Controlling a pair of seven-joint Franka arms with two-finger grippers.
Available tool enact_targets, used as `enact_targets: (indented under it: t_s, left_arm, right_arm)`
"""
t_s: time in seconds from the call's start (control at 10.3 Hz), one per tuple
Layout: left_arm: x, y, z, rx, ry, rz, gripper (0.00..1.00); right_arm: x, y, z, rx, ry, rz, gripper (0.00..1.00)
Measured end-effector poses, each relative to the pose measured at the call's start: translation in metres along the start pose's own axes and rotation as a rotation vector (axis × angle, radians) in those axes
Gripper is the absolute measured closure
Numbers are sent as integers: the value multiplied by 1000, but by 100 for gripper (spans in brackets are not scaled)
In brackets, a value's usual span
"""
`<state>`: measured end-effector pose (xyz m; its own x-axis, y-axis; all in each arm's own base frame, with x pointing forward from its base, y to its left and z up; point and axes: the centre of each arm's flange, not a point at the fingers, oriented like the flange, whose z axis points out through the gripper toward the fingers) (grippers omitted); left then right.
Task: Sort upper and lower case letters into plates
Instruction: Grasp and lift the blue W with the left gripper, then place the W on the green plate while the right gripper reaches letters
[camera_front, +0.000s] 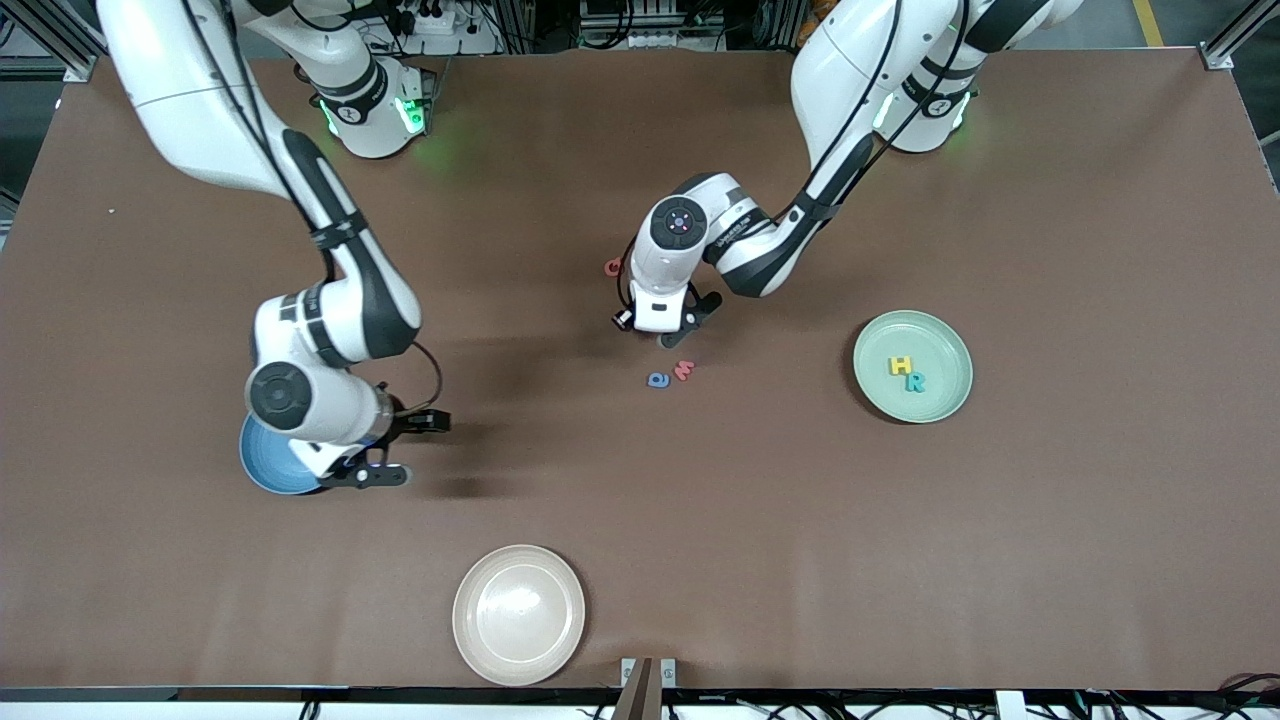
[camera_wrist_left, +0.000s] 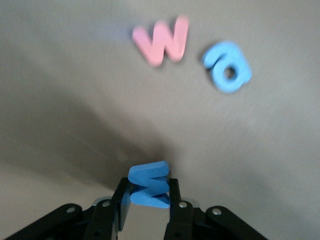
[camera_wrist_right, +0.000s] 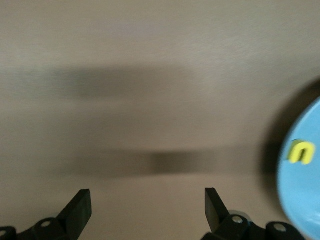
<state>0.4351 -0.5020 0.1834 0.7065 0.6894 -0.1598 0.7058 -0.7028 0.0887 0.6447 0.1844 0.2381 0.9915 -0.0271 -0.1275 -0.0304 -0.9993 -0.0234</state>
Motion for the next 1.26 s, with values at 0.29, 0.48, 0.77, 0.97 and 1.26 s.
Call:
enact_targets:
  t_s: [0.29,0.48,0.77,0.97,1.26]
  left_arm:
    - [33,10,-59,-12,24,2,65]
    - [65,8,-110,13,27,53,65]
    - [145,-19,-168,103,10,196,65]
    - [216,-54,-184,148,-10,298,65]
    - [285,-106,-170,216,-20,392,65]
  right_arm:
    - [-12,-44,0,4,21,78,0]
    - [-28,-88,0,12,51,53,0]
    - [-62,-170,-10,40,100,-100,0]
    - [-89,-222,-20,85,129,-158,0]
    - [-141,-287,4,113,112,-42,0]
